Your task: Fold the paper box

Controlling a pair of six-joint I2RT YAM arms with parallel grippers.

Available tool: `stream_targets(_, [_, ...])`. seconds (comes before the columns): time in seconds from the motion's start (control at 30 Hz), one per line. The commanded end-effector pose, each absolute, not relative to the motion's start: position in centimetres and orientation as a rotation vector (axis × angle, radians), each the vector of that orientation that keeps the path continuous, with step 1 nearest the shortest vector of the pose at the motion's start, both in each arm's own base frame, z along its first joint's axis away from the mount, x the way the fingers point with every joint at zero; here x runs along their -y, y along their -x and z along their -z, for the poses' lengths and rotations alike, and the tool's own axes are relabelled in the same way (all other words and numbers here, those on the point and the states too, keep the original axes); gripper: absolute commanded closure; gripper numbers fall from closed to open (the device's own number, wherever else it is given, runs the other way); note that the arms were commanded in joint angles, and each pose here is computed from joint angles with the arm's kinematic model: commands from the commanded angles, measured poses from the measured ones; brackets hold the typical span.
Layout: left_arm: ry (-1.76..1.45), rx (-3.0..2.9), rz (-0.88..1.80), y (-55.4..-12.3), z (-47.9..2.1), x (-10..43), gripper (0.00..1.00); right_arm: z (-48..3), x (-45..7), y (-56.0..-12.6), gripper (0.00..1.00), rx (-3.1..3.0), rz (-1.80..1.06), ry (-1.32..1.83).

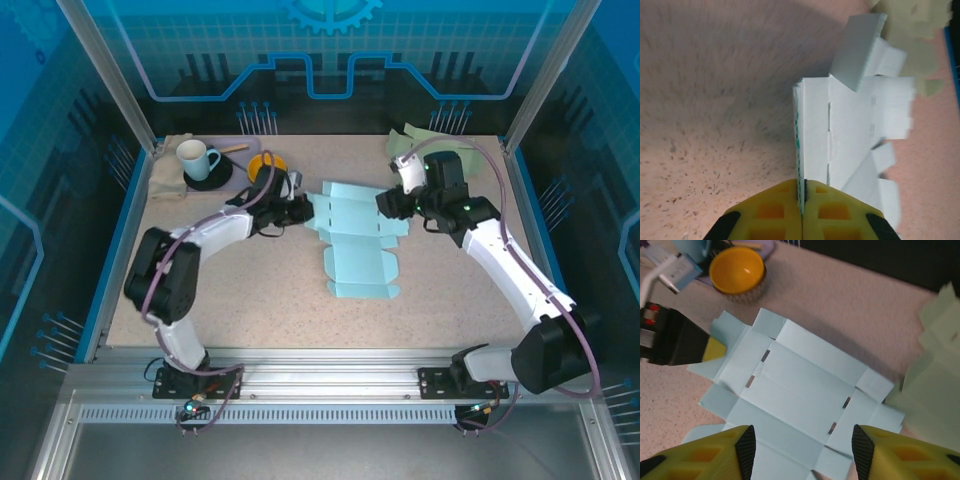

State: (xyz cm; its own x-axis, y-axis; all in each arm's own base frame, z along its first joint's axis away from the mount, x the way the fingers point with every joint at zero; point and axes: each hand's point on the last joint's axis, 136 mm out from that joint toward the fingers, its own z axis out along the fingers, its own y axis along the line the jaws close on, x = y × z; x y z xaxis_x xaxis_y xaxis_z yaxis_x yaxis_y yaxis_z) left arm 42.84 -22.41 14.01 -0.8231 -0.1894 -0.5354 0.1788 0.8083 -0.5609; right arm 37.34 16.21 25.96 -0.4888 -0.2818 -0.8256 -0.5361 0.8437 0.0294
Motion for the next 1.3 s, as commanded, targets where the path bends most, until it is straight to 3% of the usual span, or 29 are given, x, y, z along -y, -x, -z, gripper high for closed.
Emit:
stream_targets(0.0, [-0.234, -2.206, 0.634, -42.1, -23.4, 21.0, 1.0, -31.5, -19.2, -37.5, 0.46, -1.793, -0.351, 0.85])
stream_targets(0.13, [-0.443, -2.148, 0.425, -39.5, -27.5, 19.8, 1.0, -34.4, -21.9, -35.8, 0.51, -1.503, -0.344, 1.123])
stream_targets(0.47, [-0.693, -1.863, 0.203, -33.7, -32.8, 17.4, 1.0, -33.3, -24.4, -32.7, 0.51, -1.322, -0.27, 1.456])
stream_targets(0.7, [-0.736, -1.704, 0.241, -30.4, -32.2, 17.2, 1.0, -32.0, -23.3, -32.3, 0.51, -1.382, -0.21, 1.518])
stream_targets(1.27, [-0.686, -1.68, 0.229, -30.1, -30.9, 16.7, 1.0, -28.7, -24.6, -32.5, 0.53, -1.49, -0.321, 1.635])
